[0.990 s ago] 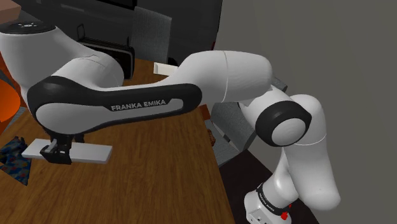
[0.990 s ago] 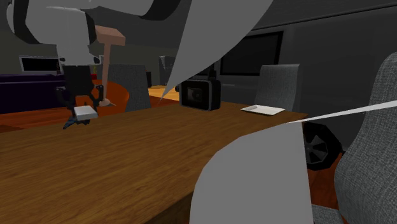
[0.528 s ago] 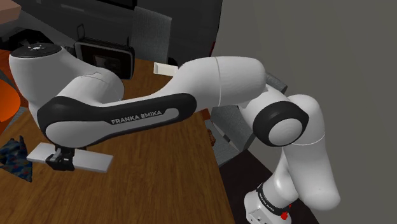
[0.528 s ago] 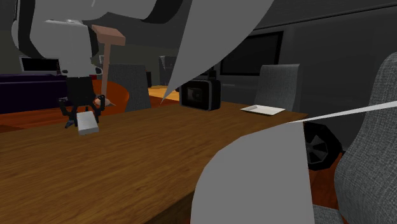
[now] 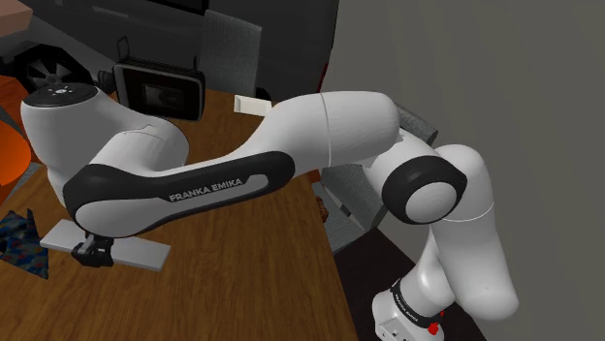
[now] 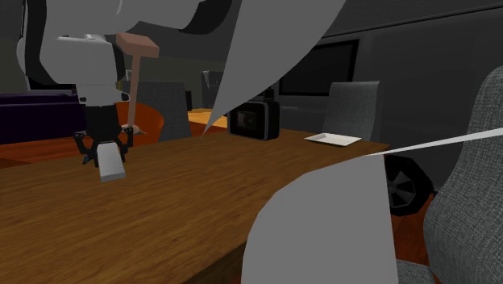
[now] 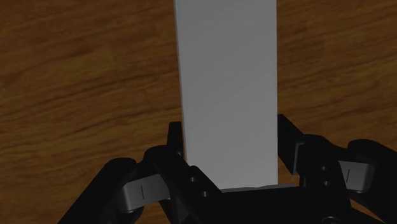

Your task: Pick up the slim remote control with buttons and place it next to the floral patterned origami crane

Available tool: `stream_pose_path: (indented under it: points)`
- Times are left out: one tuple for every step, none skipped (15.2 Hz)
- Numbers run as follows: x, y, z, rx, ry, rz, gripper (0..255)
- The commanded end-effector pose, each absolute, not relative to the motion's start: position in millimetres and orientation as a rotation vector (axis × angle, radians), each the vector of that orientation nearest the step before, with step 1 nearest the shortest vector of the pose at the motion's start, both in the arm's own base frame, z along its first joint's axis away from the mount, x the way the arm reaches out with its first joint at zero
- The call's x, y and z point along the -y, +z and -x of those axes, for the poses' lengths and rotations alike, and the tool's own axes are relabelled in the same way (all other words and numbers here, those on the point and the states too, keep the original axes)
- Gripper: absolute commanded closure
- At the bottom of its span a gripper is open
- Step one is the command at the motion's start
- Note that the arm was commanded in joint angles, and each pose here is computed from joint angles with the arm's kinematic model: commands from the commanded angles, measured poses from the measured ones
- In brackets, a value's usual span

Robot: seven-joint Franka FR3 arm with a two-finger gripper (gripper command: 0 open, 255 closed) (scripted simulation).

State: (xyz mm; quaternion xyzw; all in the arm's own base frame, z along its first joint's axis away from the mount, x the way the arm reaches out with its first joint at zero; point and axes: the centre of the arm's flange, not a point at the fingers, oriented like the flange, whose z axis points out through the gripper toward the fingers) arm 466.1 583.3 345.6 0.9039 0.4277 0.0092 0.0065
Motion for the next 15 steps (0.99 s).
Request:
stream_pose_path:
  points:
    - [-582.2,338.9,-465.8,-1.336,0.015,-2.824,255]
    - [-582.2,338.9,-465.8,-1.336,0.015,-2.824,255]
    - [-582.2,338.9,-465.8,-1.336,0.015,-2.824,255]
    - [-582.2,338.9,-465.8,-1.336,0.015,-2.824,255]
    - [-581.6,338.7,-465.4,-1.336,0.015,-2.824,0]
    - [-580.8,338.5,-465.4,-1.336,0.015,-2.824,0]
    - [-580.3,338.8,-466.0,-1.336,0.015,-2.824,0]
    - [-580.3,338.7,-465.6,-1.336,0.015,-2.824,0]
    - [-580.3,338.8,-465.4,-1.336,0.015,-2.824,0]
    - [-582.2,338.9,-465.8,-1.336,0.015,-2.824,0]
    - [-582.3,352.1,-465.6,-1.336,0.015,-2.824,0]
    - [-582.5,365.3,-465.4,-1.336,0.015,-2.824,0]
    - [-582.7,378.5,-465.2,-1.336,0.015,-2.824,0]
    - [-582.8,388.9,-465.0,-1.336,0.015,-2.824,0]
    - [-582.8,388.9,-465.0,-1.336,0.015,-2.824,0]
